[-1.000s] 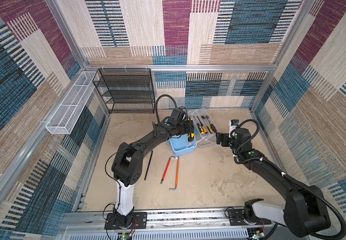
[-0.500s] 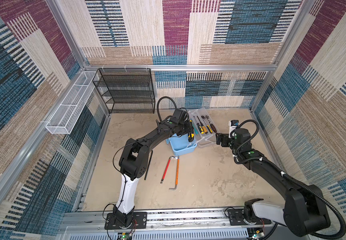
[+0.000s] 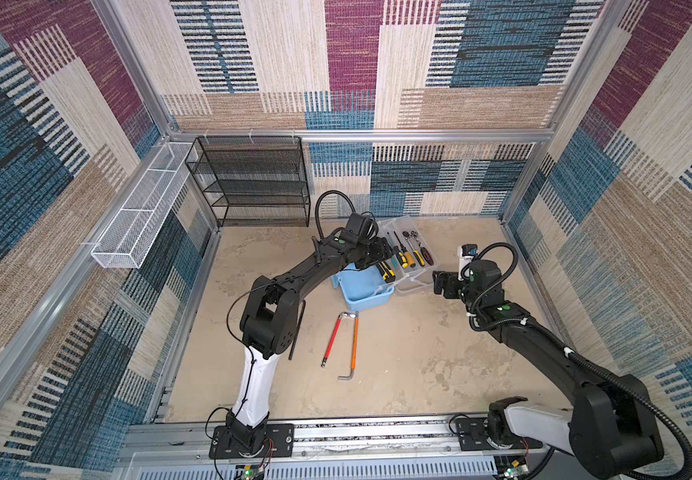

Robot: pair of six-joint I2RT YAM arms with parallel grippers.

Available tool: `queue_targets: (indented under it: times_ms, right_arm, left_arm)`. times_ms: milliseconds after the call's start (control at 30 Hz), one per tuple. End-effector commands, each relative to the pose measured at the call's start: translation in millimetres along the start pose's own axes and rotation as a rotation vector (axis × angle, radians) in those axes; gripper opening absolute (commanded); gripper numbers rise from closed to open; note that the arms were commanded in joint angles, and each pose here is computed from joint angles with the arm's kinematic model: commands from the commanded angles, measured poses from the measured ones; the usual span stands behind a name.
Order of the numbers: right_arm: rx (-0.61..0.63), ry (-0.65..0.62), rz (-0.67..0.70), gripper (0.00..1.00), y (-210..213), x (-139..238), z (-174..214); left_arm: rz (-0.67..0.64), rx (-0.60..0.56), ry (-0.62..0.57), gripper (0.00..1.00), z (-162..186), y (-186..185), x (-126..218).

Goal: Pack the tool kit
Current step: 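Lift the yellow-black knife and lower it into the clear tray with the left gripper, then open the left gripper, move down and grasp the red hex key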

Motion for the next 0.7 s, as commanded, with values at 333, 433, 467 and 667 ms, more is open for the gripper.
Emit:
queue_targets:
  times_ms: [333,433,467,667]
  right_arm:
    - [-0.062,-0.005,-0.135,0.85,34.1,18.0,15.8]
    - [-0.073,0.008,-0.163,0.83,51.6,18.9,22.5]
    - [-0.075,0.011,-0.176,0.82,58.5,19.6,25.2]
    - [-0.097,0.069,-0.224,0.77,93.4,24.0,50.2]
  left_arm:
    - [-0.04,-0.119,-0.105,0.9,11.4,0.6,42.8]
    - [-0.089,-0.156,-0.127,0.95,19.5,7.4,55.2]
    - [-0.105,-0.168,-0.137,0.95,21.8,9.7,60.4]
    - [-0.21,-0.212,-0.206,1.0,38.0,27.5,89.5]
Point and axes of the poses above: each gripper's point midway between its finger pads, its own x axis back along the fingers, its own y axis along the line the jaws close on, z = x × y, the point moved 9 cm from there along x, back along the fingers, and after that the axes turned 4 degrees about -x, right-handed, at the moved point
